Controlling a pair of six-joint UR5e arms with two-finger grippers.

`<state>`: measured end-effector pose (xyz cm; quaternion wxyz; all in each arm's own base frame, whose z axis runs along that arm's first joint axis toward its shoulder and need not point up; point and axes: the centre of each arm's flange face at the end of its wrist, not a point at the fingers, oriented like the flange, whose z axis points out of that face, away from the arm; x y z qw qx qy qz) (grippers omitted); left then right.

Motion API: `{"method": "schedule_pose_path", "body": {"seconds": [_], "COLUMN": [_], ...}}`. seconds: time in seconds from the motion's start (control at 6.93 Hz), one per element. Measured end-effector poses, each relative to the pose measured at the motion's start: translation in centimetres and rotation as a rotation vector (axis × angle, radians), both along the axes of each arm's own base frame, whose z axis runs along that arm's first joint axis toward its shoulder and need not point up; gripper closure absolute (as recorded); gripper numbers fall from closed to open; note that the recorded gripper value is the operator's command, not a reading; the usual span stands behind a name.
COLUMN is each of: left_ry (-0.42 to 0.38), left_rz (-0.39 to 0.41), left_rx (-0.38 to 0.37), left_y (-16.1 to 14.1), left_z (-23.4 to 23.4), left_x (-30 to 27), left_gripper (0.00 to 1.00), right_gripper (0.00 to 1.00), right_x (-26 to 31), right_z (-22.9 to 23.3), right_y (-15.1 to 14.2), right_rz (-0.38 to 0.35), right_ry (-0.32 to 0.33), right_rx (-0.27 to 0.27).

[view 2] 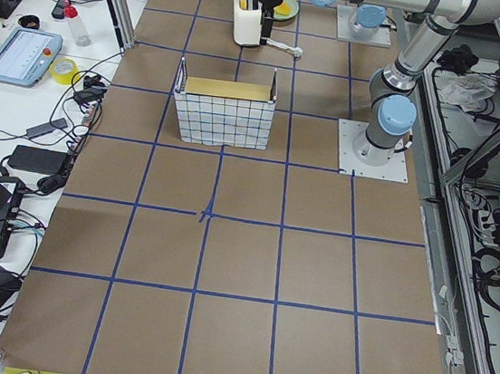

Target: Press toaster with right arm

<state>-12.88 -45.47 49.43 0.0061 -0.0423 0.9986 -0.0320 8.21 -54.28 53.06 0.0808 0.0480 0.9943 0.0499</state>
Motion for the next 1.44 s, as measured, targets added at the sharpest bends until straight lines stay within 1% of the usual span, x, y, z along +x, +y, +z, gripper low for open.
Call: {"method": "schedule_pose_path", "body": {"seconds": [0.29, 0.72, 0.87, 1.01, 1.3, 1.44], "left_ry": [-0.001, 0.000, -0.001, -0.001, -0.001, -0.001], "left_rz": [0.001, 0.000, 0.000, 0.000, 0.000, 0.000], "left_rx": [0.000, 0.000, 0.000, 0.000, 0.000, 0.000], "left_y": [0.0, 0.0, 0.0, 0.0, 0.0, 0.0], "left_z": [0.0, 0.0, 0.0, 0.0, 0.0, 0.0], "left_x": [0.0, 0.0, 0.0, 0.0, 0.0, 0.0], "left_gripper": [0.00, 0.00, 0.00, 0.00, 0.00, 0.00], "right_gripper": [1.00, 1.00, 1.00, 1.00, 1.00, 0.98], "right_x": [3.4, 6.2, 6.5, 6.7, 6.8, 6.9], "right_z": [-0.3, -1.6, -1.9, -1.9, -1.4, -1.2], "right_y": [0.6, 1.0, 1.0, 0.8, 0.1, -0.3], "right_rz": [0.000, 0.022, 0.031, 0.032, 0.030, 0.031], "right_ry": [0.063, 0.149, 0.172, 0.178, 0.176, 0.175], "right_rx": [0.008, -0.021, -0.037, -0.061, -0.128, -0.161]}}
